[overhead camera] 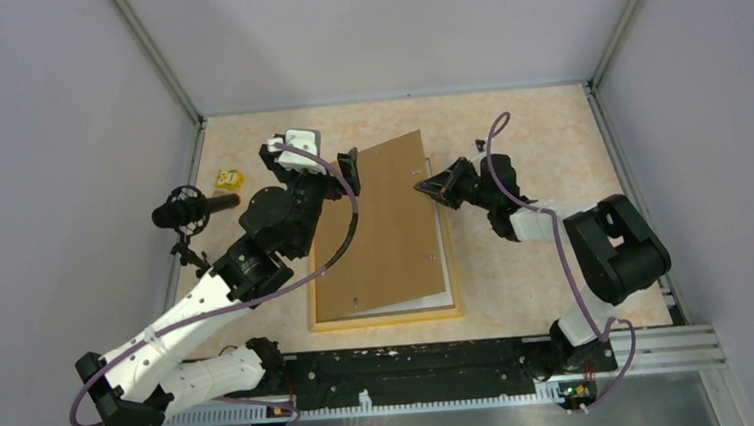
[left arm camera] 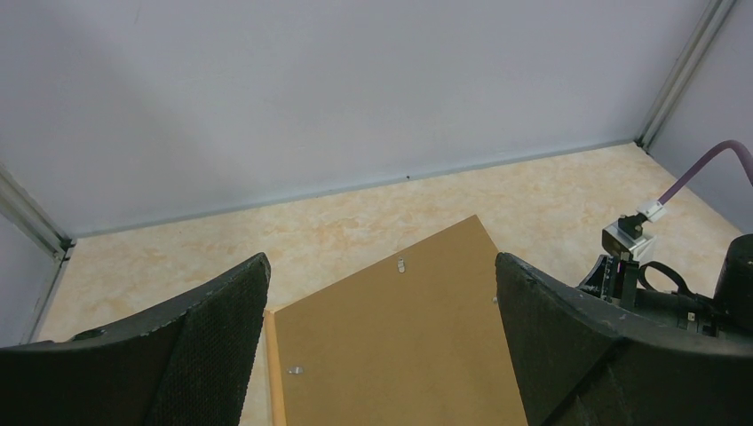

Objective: Put the photo into the frame
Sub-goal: Place the photo frame item in the photo frame.

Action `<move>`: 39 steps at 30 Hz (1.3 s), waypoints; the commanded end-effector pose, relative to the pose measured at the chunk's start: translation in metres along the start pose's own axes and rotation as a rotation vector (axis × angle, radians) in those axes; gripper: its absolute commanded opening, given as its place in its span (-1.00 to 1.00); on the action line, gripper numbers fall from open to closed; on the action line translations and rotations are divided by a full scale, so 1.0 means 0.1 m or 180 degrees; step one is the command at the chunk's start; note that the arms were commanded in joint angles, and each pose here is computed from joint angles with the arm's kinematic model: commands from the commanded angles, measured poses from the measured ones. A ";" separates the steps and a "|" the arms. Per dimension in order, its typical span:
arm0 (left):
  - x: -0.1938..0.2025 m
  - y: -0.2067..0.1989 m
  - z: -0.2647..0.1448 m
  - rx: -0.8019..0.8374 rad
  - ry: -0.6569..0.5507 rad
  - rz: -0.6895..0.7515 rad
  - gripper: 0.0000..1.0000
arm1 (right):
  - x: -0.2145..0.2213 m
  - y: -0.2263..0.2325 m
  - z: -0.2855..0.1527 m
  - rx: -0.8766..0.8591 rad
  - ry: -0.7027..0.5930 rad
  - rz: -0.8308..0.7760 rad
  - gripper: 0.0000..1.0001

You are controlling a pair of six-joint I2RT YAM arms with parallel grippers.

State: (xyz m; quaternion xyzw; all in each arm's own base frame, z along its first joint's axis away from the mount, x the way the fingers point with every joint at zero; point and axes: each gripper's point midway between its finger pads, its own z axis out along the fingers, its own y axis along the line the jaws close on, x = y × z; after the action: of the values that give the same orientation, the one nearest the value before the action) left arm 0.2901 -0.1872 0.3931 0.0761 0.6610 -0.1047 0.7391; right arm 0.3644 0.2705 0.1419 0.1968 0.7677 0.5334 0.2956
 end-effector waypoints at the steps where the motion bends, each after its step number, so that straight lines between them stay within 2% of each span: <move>1: -0.07 -0.01 0.01 0.0023 -0.0100 -0.0095 0.97 | 0.00 0.28 0.01 -0.0275 0.0009 0.0001 -1.00; 26: -0.04 -0.03 0.04 0.0048 -0.0070 -0.0109 0.97 | 0.06 0.20 -0.07 -0.0163 0.0034 -0.0053 -1.00; 33: -0.04 -0.02 0.04 0.0047 -0.0063 -0.0112 0.97 | 0.13 0.03 0.07 -0.0024 0.0223 -0.0108 -1.00; 39: -0.04 -0.03 0.04 0.0054 -0.0064 -0.0122 0.97 | 0.15 -0.18 0.10 0.0269 0.0310 -0.0266 -0.81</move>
State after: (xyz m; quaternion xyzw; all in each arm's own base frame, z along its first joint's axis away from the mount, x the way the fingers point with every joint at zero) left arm 0.2926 -0.1895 0.3911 0.0797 0.6622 -0.1102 0.7369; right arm 0.3603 0.2713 0.1145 0.1897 0.7958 0.5068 0.2717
